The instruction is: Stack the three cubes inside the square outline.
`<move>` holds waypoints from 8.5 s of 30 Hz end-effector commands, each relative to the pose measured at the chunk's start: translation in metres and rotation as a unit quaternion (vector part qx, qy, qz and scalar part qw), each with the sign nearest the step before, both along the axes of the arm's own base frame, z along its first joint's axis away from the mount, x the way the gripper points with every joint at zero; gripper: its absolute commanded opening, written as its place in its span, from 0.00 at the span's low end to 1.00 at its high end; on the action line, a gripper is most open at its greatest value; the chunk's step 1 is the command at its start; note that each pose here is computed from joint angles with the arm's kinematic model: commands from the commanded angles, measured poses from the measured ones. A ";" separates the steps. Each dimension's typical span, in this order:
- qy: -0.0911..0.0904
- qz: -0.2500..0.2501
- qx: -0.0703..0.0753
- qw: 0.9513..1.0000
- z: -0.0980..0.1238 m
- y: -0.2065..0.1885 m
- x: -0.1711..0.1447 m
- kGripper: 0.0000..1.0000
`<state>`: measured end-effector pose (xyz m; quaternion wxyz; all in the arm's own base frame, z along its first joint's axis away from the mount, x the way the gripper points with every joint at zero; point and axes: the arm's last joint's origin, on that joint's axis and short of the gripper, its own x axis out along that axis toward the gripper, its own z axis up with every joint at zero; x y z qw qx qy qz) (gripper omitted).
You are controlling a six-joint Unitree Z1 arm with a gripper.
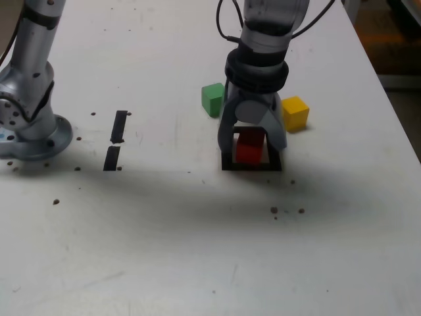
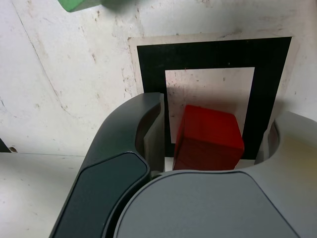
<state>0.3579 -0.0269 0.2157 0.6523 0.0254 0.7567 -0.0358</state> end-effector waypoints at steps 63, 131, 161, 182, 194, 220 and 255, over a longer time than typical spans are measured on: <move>-0.054 0.060 0.030 0.996 0.006 0.089 0.068 0.83; -0.073 -0.096 0.002 0.993 0.051 -0.007 -0.014 0.17; -0.070 -0.091 0.023 0.993 0.041 -0.001 -0.009 0.48; -0.077 -0.087 0.030 0.993 0.041 0.003 -0.015 0.82; -0.126 -0.059 0.066 0.988 0.087 0.024 -0.036 0.85; -0.095 0.053 0.086 0.990 0.056 0.086 -0.077 0.93; 0.001 0.087 0.020 0.996 -0.013 0.132 -0.050 0.48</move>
